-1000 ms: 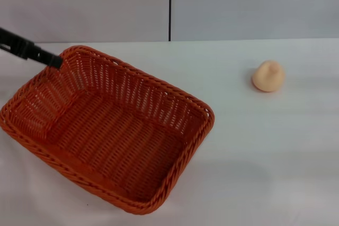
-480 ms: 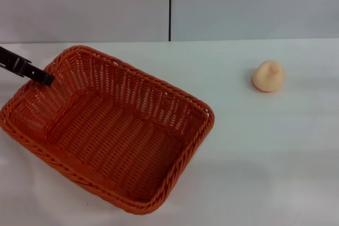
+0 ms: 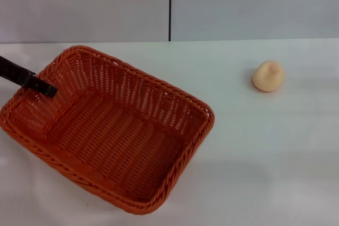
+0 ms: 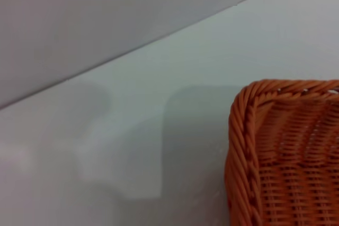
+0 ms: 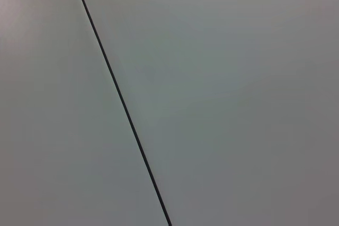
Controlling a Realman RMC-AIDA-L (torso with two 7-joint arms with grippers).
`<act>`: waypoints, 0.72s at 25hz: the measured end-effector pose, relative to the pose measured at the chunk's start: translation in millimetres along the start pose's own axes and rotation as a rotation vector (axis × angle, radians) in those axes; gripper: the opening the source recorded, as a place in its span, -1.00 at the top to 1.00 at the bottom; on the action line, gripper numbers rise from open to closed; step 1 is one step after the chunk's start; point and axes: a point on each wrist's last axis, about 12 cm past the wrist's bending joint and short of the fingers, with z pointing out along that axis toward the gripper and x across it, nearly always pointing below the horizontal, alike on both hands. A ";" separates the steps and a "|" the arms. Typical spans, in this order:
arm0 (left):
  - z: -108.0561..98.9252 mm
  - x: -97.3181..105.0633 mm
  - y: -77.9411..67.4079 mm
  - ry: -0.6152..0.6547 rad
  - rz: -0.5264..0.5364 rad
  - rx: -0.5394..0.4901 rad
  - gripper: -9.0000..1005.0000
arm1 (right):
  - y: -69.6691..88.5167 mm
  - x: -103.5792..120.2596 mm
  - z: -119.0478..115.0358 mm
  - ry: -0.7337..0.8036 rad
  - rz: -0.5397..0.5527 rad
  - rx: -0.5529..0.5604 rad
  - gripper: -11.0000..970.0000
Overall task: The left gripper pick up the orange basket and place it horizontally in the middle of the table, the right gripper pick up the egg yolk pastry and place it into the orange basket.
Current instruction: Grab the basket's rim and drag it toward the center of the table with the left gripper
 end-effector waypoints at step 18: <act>2.6 5.2 -1.1 0.030 -0.036 -0.020 0.38 | -3.5 1.4 -0.6 0.018 -0.003 0.022 -0.21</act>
